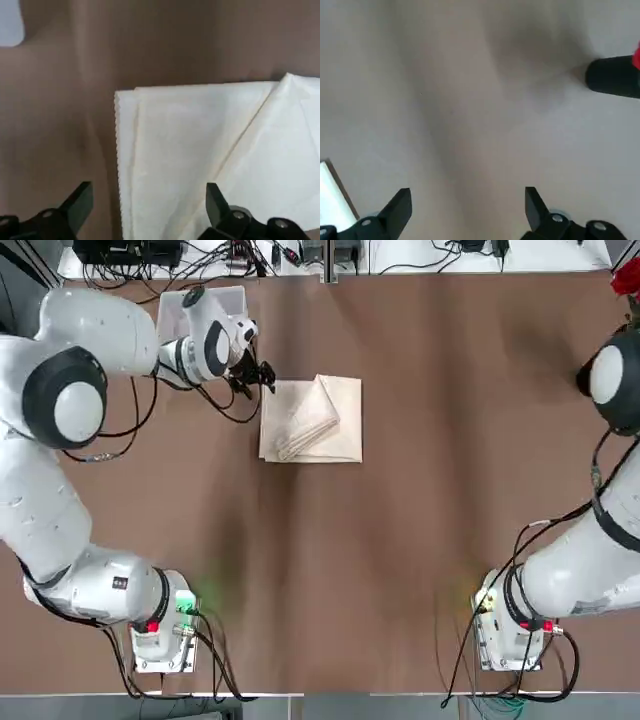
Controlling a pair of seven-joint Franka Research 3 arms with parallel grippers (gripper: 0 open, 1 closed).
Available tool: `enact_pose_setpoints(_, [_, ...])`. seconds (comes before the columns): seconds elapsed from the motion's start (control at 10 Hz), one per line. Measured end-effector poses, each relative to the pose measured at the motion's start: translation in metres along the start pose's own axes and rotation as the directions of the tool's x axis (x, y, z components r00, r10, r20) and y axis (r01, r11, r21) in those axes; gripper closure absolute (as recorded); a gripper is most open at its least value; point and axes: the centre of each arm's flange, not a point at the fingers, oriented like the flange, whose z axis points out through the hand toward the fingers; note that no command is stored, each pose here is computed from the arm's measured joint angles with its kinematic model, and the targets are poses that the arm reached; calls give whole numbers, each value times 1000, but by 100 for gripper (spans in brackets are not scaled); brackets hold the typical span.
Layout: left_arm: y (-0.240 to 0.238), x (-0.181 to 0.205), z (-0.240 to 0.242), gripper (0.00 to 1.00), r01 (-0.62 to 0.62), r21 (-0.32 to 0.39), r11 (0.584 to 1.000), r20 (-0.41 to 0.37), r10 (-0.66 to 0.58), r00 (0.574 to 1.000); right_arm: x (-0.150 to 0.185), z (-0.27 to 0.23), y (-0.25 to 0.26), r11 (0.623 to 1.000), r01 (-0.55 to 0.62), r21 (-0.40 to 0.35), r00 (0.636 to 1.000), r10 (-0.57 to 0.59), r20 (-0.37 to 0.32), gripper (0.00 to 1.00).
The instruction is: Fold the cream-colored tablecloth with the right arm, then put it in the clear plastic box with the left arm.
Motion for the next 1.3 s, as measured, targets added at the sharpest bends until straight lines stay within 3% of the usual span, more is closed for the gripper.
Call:
enact_pose_setpoints(0.2, [0,19,19,1,2,-22,1000,9,-2,1000,-11,2,21,1000,3,-7,1000,-3,14,0])
enact_pose_setpoints(0.5, [-11,27,49,1,-25,-31,999,24,26,999,-13,5,40,1000,9,8,999,-9,-32,0])
enact_pose_setpoints(0.8, [-16,26,58,4,-26,-29,999,22,27,999,-33,-10,21,998,61,26,997,-60,-58,0])
enact_pose_setpoints(1.1, [-14,26,59,27,-30,-30,999,23,31,999,-34,-1,8,996,86,30,995,-85,-52,0])
enact_pose_setpoints(1.3, [-12,26,59,60,-34,-30,999,22,34,999,-38,-11,5,995,97,36,992,-94,-88,0])
